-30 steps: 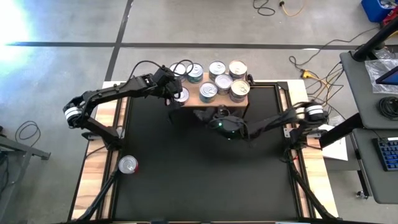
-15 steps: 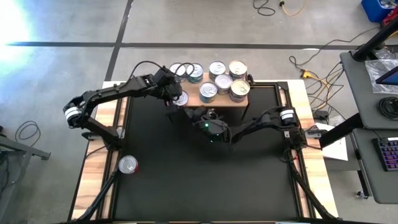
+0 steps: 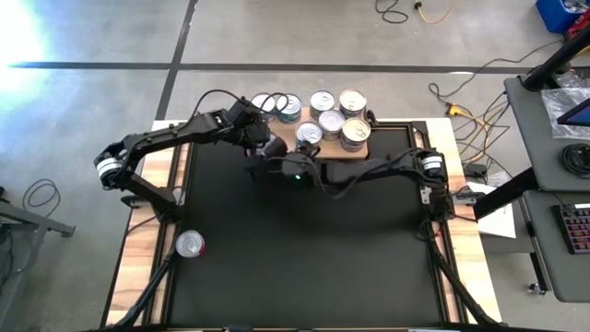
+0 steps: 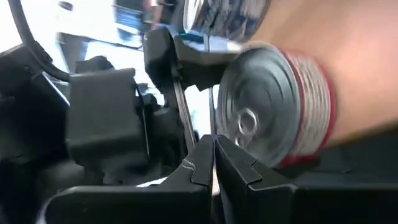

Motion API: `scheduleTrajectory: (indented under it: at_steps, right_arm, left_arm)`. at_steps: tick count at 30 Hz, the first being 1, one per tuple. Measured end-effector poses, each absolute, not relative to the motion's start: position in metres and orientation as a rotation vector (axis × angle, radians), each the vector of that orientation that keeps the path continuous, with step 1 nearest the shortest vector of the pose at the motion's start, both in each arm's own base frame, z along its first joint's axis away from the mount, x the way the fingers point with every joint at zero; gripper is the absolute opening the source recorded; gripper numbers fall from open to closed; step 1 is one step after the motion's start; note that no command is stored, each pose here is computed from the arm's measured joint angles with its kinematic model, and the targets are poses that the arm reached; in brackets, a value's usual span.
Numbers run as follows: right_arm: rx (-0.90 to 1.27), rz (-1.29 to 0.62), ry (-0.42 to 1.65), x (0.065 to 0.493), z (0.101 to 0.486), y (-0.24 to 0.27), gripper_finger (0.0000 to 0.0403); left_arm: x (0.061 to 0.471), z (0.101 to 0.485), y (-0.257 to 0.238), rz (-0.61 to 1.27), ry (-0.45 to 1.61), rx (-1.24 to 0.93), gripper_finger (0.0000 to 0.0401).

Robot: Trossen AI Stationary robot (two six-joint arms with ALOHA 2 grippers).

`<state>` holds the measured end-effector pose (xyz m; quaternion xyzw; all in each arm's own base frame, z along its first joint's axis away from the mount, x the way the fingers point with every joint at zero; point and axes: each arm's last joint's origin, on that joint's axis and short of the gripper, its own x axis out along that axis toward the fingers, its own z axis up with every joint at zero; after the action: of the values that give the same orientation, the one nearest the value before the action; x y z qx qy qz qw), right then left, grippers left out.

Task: Stack canned seafood by type on shelf
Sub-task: Put the top red tuna can on the shelf

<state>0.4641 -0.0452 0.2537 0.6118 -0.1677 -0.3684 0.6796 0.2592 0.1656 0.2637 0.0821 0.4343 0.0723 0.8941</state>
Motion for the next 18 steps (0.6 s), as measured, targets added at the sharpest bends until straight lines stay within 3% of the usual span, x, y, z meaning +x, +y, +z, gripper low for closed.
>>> scheduleTrajectory:
  at_steps: [3,8,18]
  right_arm:
    - [1.292,-0.941,-0.277,0.466,0.268,-0.052,0.0009]
    - [1.248,-0.938,-0.233,0.478,0.279,-0.059,0.0009]
    - [1.231,-0.974,-0.063,0.485,0.251,-0.079,0.0009]
  left_arm:
    - [0.260,0.264,0.166,0.155,0.892,0.175,0.0400]
    - [0.261,0.265,0.167,0.167,0.884,0.176,0.0400]
    - [0.257,0.267,0.165,0.171,0.906,0.182,0.0400]
